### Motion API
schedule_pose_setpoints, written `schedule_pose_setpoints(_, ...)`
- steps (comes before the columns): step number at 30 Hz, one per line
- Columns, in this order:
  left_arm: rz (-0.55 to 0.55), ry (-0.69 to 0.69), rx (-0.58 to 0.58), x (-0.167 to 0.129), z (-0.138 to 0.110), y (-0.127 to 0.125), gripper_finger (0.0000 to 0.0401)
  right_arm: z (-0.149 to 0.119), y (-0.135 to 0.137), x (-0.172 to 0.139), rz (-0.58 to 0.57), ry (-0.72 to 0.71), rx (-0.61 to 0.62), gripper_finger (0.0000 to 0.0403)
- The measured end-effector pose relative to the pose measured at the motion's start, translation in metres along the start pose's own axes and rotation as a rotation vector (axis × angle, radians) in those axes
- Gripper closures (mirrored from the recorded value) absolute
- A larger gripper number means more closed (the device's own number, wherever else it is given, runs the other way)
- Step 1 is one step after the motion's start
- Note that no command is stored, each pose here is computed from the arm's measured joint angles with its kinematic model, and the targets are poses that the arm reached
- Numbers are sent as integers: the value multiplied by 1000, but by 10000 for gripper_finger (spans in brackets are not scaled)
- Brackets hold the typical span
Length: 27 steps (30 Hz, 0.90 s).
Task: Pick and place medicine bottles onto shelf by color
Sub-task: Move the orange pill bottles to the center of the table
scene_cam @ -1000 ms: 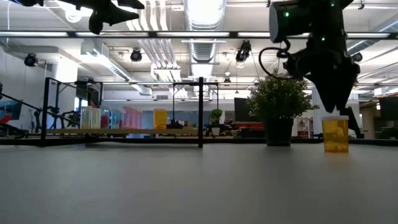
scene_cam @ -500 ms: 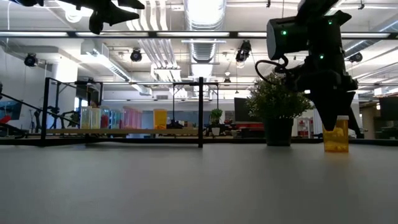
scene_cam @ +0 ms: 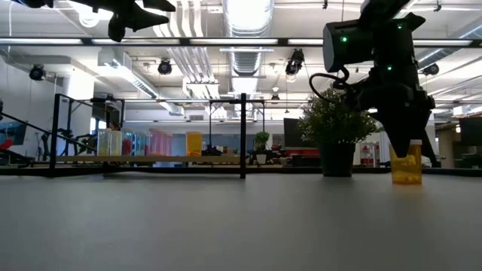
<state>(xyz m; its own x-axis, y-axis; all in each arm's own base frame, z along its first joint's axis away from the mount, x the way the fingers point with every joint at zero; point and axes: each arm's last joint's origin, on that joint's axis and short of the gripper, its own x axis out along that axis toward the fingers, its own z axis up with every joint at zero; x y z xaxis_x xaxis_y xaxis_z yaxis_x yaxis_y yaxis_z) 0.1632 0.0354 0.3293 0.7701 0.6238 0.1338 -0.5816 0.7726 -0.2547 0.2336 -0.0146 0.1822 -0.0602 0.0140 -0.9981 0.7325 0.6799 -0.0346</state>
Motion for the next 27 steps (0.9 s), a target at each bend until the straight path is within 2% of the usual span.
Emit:
schedule_pose_setpoints(4, 0, 0, 0, 0, 0, 0, 247, 0, 0, 0, 1, 1, 1, 186)
schedule_pose_setpoints(7, 0, 0, 0, 0, 0, 0, 247, 0, 0, -1, -2, 4, 1, 209)
schedule_pose_setpoints(10, 0, 1, 0, 0, 0, 0, 247, 3, 3, -8, 16, -15, -2, 209)
schedule_pose_setpoints(16, 0, -1, 0, 0, 0, 0, 247, 17, 17, -39, 95, -109, -73, 179)
schedule_pose_setpoints(22, 0, -1, -1, 0, 0, 0, 247, 45, 42, -75, 157, -215, -179, 184)
schedule_pose_setpoints(27, 0, -1, -1, 0, 0, 0, 247, 65, 60, -94, 113, -193, -291, 191)
